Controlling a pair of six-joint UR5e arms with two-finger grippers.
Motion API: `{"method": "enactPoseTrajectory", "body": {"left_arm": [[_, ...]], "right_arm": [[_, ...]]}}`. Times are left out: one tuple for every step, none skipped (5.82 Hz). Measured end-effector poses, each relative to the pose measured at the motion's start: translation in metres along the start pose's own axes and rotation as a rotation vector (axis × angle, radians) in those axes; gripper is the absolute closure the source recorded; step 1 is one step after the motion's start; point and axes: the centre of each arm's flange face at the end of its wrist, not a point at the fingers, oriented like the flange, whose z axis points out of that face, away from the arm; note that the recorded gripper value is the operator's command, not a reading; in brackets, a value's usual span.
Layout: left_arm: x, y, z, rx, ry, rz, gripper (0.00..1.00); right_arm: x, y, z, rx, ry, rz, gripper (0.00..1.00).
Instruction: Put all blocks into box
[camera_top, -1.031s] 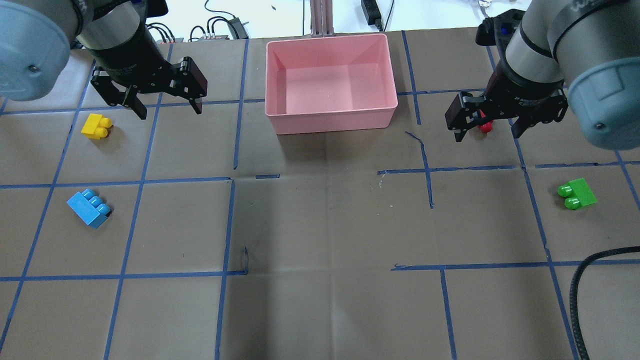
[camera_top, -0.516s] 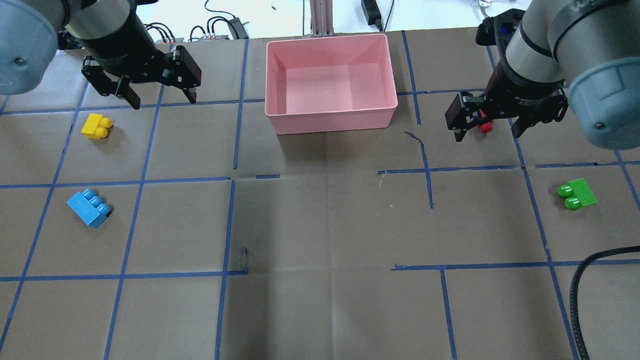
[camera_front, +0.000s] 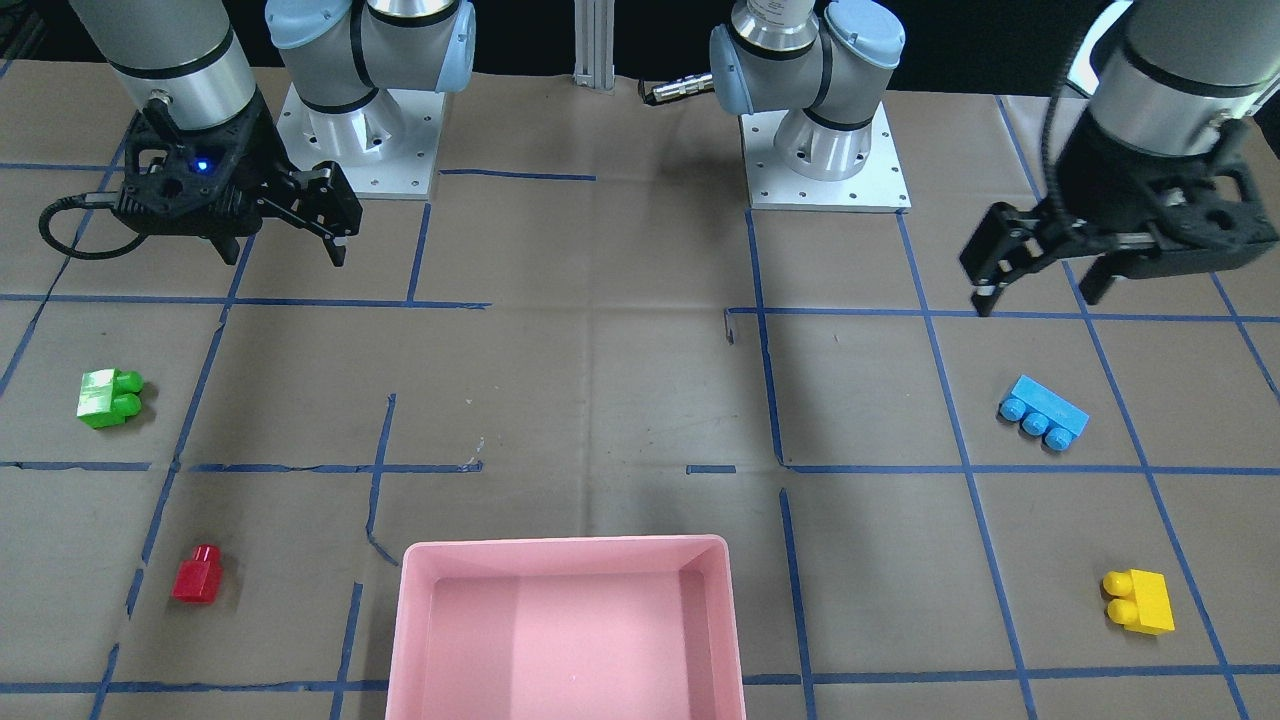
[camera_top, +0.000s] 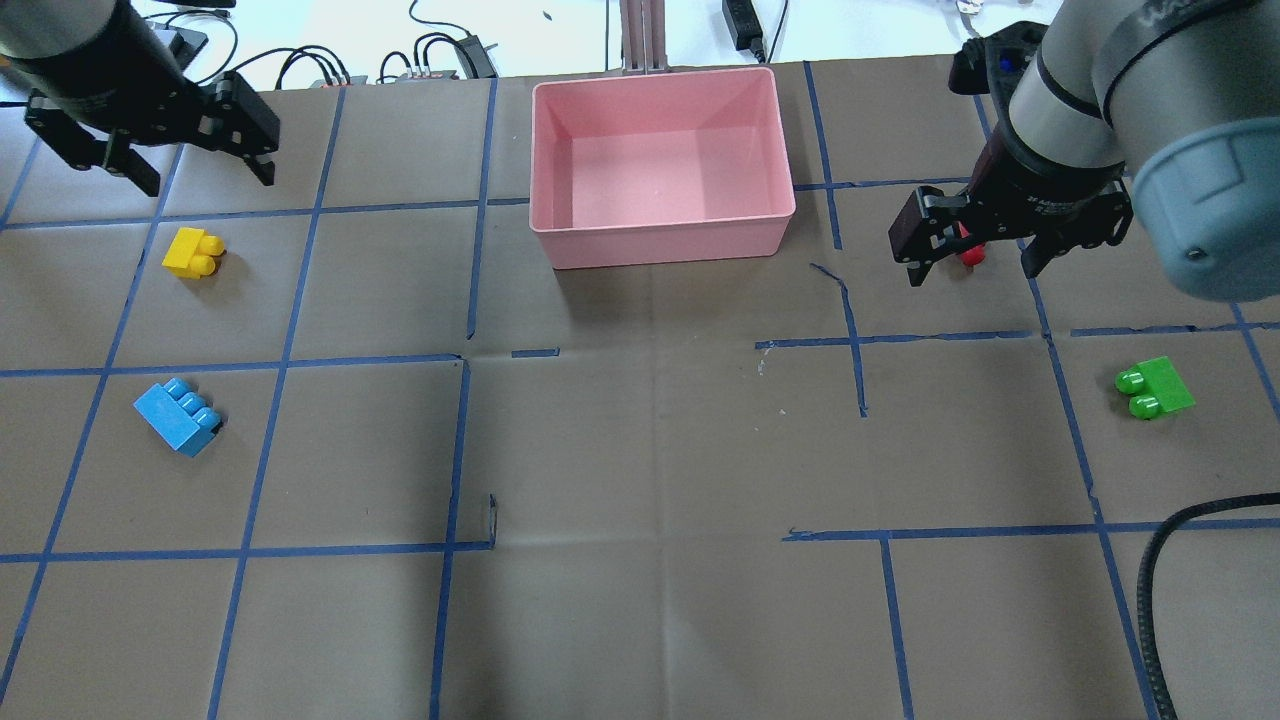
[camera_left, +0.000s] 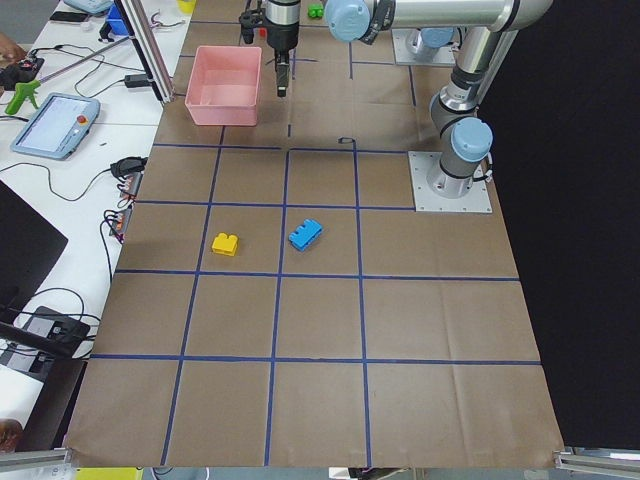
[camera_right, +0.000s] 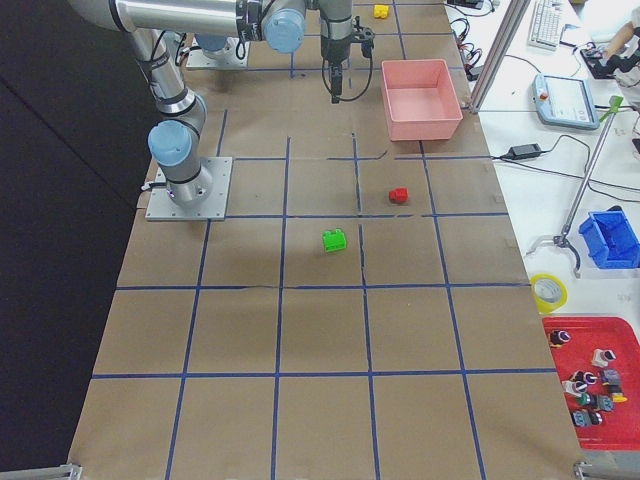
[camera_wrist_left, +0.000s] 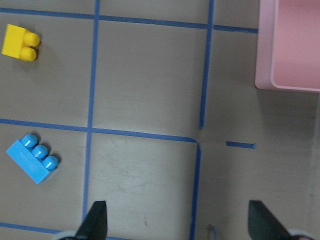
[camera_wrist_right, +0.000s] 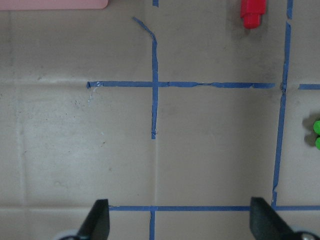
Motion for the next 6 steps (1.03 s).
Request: {"method": "enactPoseTrajectory", "body": {"left_arm": [[-0.060,-0.002,0.007,-0.008,-0.016,-0.030,0.00],[-0.123,0.003,0.016,-0.004,-0.031,-0.134,0.00],[-0.178,0.016,0.029,-0.011,-0.042,-0.248,0.00],[-0.213,0.035,0.045,-0.037,-0.042,-0.364,0.00],[-0.227,0.052,0.058,-0.063,-0.041,-0.531,0.00],[-0.231,0.067,0.070,-0.089,-0.042,-0.722,0.00]], "right_arm": [[0.006,-0.007,0.013,0.018,0.006,-0.068,0.00],[0.024,-0.011,0.016,0.038,0.019,-0.138,0.00],[0.063,-0.015,0.016,0.042,0.028,-0.194,0.00],[0.122,-0.016,0.020,0.035,0.030,-0.255,0.00],[0.173,-0.016,0.027,0.044,0.036,-0.283,0.00],[0.213,-0.026,0.045,0.060,0.047,-0.295,0.00]]}}
